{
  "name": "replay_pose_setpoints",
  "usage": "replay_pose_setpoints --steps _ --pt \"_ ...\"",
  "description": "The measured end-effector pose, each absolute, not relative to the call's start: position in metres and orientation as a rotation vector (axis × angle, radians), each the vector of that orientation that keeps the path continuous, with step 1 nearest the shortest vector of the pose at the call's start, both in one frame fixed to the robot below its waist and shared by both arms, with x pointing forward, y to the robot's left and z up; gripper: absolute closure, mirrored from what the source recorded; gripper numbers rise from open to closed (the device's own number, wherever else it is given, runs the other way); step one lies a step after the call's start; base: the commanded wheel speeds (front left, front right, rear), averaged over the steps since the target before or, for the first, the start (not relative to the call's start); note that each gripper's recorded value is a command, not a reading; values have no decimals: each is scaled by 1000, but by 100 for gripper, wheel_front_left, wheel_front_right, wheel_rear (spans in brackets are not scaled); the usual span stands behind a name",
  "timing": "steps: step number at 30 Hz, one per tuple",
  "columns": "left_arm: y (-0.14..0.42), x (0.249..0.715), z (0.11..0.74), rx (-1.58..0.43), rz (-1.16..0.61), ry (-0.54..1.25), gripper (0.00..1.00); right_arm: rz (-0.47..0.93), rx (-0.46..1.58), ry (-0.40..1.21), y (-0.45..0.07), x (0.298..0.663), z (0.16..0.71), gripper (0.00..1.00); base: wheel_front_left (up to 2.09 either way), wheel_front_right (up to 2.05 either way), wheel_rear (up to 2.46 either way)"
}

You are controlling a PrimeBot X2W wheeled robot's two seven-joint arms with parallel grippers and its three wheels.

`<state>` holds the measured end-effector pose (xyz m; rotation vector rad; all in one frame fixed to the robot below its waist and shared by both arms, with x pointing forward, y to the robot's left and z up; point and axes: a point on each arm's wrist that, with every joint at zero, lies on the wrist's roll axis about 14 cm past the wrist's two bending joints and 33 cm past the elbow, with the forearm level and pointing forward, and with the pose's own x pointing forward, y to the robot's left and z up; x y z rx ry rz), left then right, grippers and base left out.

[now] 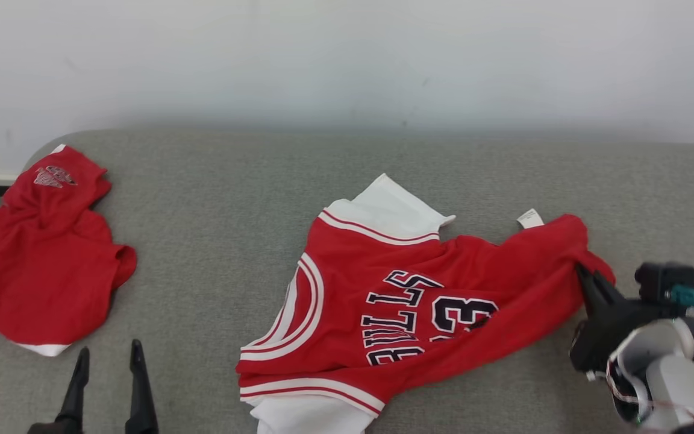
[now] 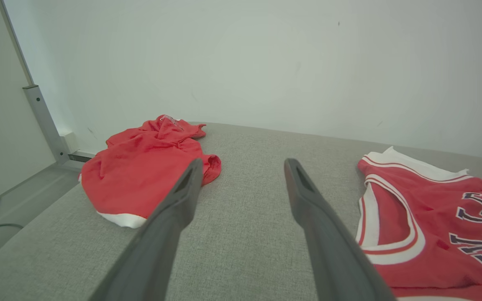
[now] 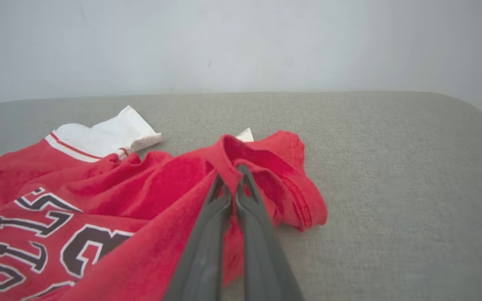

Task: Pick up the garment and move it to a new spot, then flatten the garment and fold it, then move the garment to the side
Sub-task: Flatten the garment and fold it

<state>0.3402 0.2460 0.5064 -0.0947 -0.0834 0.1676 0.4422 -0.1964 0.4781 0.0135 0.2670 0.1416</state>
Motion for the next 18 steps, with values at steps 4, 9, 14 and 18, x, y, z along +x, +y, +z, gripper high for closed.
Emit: replay_pose_setpoints --steps 4,9,14,18 --pt "247 337 503 -97 170 -73 0 154 23 270 -183 471 477 100 0 0 0" --pt "252 332 498 -100 191 -59 0 185 10 250 -165 486 468 0 0 0 0" --pt "252 333 496 -106 197 -54 0 212 12 182 -156 486 472 0 0 0 0" --pt "246 338 497 -106 175 -57 0 195 32 122 -168 478 482 0 0 0 0"
